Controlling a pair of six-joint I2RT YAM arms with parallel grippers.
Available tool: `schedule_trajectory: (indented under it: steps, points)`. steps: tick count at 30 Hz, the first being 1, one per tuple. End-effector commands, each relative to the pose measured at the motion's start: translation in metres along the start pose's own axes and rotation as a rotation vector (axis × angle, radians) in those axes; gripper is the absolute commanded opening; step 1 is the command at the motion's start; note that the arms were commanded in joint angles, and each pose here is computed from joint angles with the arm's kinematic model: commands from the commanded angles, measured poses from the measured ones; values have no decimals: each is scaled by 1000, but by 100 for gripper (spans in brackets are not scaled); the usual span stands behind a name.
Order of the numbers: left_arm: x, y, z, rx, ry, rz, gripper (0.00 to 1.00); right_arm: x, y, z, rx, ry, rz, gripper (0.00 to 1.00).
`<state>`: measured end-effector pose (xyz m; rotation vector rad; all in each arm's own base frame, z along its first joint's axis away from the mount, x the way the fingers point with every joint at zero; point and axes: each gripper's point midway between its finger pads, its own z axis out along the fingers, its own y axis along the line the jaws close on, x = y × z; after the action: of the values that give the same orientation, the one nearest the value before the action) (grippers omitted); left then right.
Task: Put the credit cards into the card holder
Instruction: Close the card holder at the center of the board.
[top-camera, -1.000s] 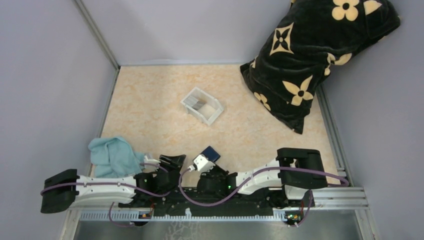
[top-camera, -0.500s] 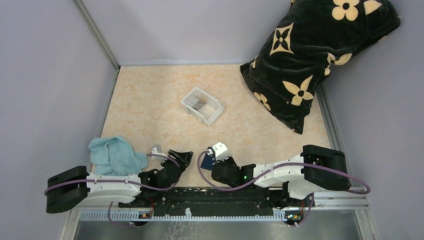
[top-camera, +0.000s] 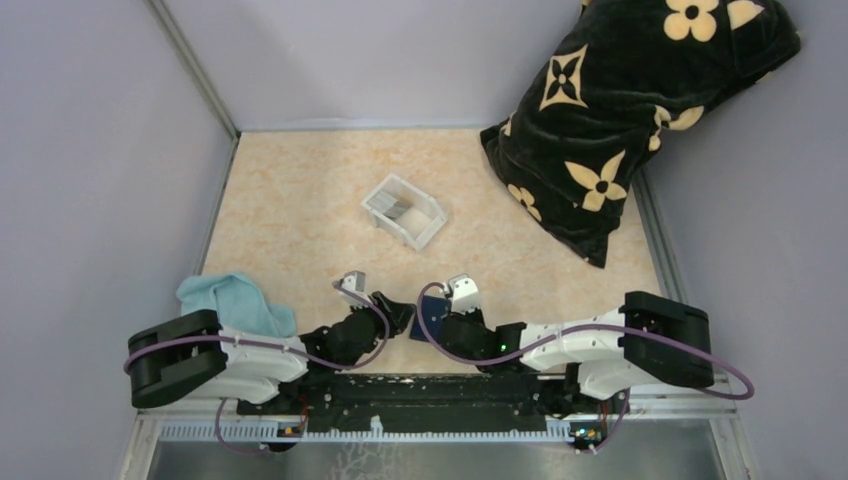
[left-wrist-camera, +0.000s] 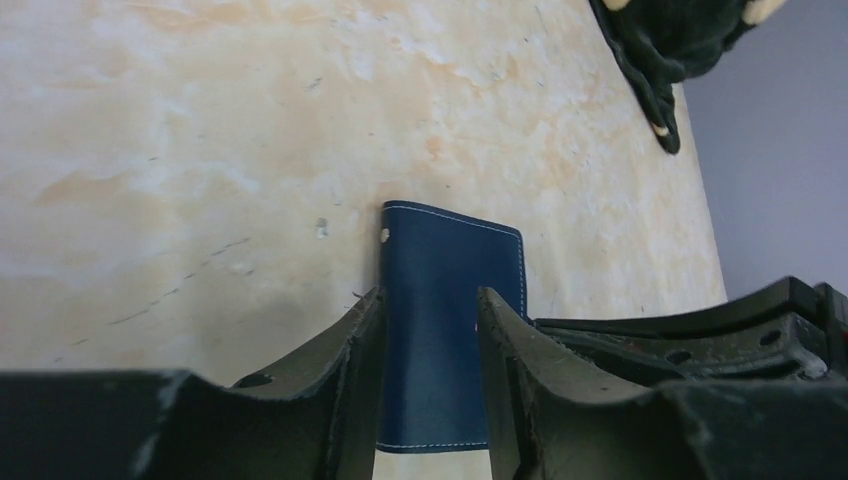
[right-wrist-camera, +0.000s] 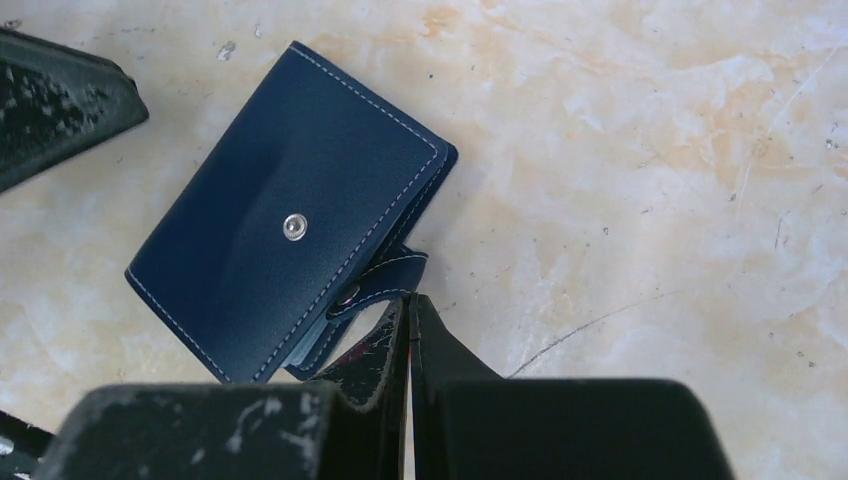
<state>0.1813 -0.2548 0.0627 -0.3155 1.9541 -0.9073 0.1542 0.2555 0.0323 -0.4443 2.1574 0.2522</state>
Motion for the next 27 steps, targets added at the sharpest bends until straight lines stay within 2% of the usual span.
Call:
schedule_trajectory:
  steps: [1, 9, 17, 27]
  points:
    - [6, -35, 5, 130, 50, 105, 42, -8, -3, -2, -1, -16, 111, 0]
    - [29, -44, 11, 139, 165, 226, 26, -7, -14, -1, 23, -12, 191, 0]
    - [56, -35, 23, 48, 296, 342, 11, -6, -22, 1, 27, -2, 275, 0]
    - [73, -24, 29, -21, 370, 377, 4, 4, -42, -1, 61, 10, 411, 0]
